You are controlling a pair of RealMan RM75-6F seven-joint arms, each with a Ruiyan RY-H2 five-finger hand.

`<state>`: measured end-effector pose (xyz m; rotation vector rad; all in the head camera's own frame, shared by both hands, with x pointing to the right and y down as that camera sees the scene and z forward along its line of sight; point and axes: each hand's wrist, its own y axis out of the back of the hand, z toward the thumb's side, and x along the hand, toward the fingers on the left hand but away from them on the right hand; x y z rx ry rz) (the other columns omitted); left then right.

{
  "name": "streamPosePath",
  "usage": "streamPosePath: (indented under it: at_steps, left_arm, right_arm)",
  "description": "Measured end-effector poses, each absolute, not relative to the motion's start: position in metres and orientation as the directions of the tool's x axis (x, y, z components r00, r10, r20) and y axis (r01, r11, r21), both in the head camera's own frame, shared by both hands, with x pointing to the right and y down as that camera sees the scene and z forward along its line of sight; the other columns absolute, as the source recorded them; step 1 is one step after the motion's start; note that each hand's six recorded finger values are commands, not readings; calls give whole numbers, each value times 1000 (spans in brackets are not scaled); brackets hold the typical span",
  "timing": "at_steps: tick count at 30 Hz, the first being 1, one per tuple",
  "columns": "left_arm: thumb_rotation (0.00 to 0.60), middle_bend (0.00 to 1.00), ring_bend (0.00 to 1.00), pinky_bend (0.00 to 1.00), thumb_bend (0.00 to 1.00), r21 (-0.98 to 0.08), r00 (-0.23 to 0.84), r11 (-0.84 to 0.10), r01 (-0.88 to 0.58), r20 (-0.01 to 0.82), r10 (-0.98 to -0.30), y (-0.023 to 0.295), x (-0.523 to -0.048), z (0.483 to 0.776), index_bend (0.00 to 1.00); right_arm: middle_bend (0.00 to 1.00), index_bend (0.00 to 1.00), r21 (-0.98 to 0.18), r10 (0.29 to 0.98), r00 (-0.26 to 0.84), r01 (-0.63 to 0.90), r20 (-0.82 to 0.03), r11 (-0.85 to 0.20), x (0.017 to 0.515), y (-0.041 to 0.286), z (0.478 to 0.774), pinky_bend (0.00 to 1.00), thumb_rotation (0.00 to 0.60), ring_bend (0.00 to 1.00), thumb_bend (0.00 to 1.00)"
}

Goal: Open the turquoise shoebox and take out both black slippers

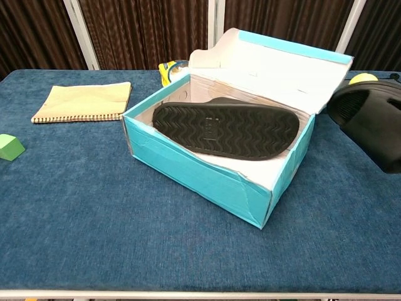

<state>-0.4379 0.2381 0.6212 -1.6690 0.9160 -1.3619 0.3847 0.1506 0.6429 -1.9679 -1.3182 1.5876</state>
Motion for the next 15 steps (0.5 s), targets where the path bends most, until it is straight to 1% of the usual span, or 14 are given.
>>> streamPosePath:
  at_steps: [7, 11, 13, 14, 15]
  left_arm:
    - [600, 156, 81, 289, 13, -899, 162, -436, -53, 423, -892, 238, -440, 621, 157]
    - [600, 156, 81, 289, 13, -897, 162, -440, -54, 427, -890, 239, -440, 623, 157]
    - [600, 156, 81, 288, 13, -896, 162, -440, -55, 427, -890, 239, -440, 623, 157]
    - [600, 156, 81, 289, 13, -897, 162, -439, -55, 426, -890, 239, -440, 623, 157]
    - [600, 156, 81, 289, 13, -897, 162, -439, -54, 426, -890, 239, -440, 623, 158]
  right_arm:
    - [606, 699, -682, 767, -12, 466, -642, -564, 373, 140, 659, 678, 600, 518, 341]
    - [606, 701, -678, 769, 0, 470, -640, -565, 365, 131, 666, 678, 600, 518, 335]
    - [596, 662, -675, 767, 7, 470, -641, -569, 362, 129, 669, 646, 600, 488, 298]
    - [568, 603, -670, 763, 14, 468, -646, -576, 361, 130, 670, 596, 600, 442, 250]
    - [517, 514, -666, 759, 20, 466, -651, -583, 360, 130, 670, 527, 600, 374, 188]
